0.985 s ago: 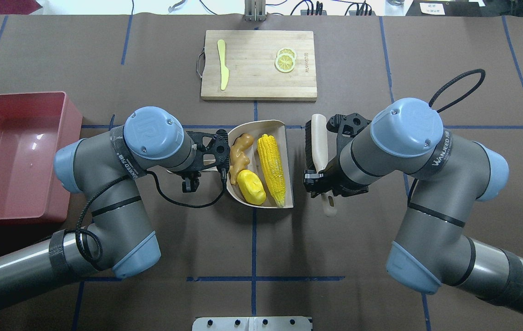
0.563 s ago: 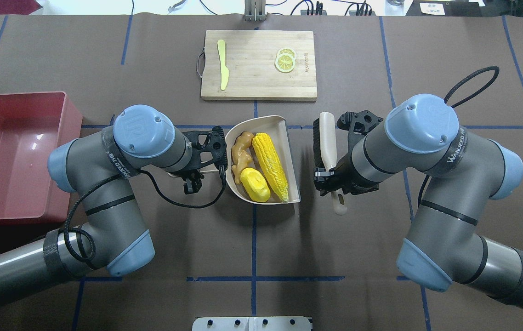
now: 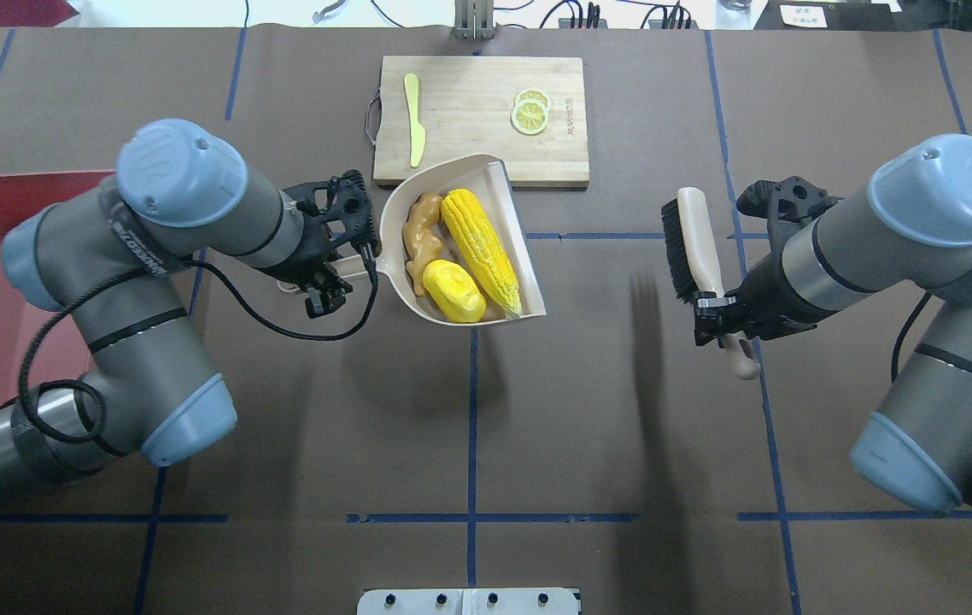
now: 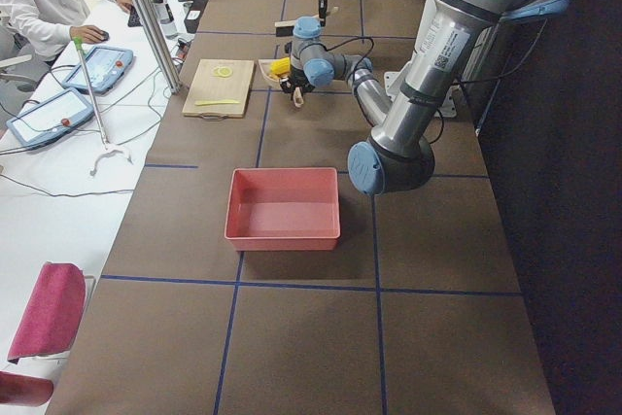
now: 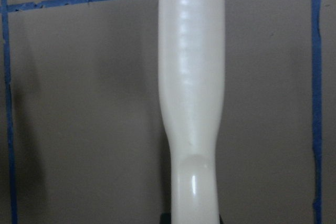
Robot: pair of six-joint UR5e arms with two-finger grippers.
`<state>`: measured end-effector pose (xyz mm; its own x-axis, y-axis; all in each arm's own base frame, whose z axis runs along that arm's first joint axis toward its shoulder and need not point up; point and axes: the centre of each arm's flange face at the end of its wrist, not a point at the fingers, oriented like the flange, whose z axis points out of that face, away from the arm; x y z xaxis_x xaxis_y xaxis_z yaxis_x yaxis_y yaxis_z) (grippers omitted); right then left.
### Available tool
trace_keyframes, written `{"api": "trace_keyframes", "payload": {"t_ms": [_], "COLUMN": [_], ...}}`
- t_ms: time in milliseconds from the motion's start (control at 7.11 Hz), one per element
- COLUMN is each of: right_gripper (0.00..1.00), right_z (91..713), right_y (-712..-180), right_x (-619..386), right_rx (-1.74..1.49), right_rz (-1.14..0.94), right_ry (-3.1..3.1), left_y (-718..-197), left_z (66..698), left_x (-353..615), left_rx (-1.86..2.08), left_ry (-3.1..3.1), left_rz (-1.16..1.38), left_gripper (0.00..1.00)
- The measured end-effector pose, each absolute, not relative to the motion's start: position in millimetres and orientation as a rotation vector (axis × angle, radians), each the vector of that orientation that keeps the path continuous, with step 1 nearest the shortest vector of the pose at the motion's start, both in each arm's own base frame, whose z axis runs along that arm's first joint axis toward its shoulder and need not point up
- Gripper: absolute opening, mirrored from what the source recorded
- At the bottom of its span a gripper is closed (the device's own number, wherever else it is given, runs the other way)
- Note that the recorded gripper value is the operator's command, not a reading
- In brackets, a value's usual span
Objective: Sweep and dump trash into bin
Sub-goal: 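Lift the loaded dustpan toward the pink bin while the right gripper withdraws the brush, then tilt the dustpan with the left gripper to dump the vegetables into the bin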
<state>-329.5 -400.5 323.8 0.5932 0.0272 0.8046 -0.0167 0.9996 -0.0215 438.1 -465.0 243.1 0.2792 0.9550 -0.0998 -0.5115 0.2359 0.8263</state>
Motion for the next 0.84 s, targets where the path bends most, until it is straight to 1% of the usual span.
{"api": "trace_keyframes", "payload": {"t_ms": [422, 704, 844], "right_gripper": [0.00, 0.00, 0.00], "right_z": [350, 353, 354], "right_y": [-411, -415, -416], "right_x": [-303, -298, -298], "right_rx": [0.018, 0.024, 0.024], "right_rz": [-0.003, 0.000, 0.002], "right_ry": [-0.902, -0.896, -0.894], "left_y": [-462, -457, -452], "left_z": [279, 319, 347], "left_x": [326, 242, 201], "left_rx": [0.774, 0.733, 0.721], "left_ry": [0.693, 0.697, 0.659], "left_rz": [1.022, 0.957, 0.965], "left_gripper": [0.00, 0.00, 0.00]}}
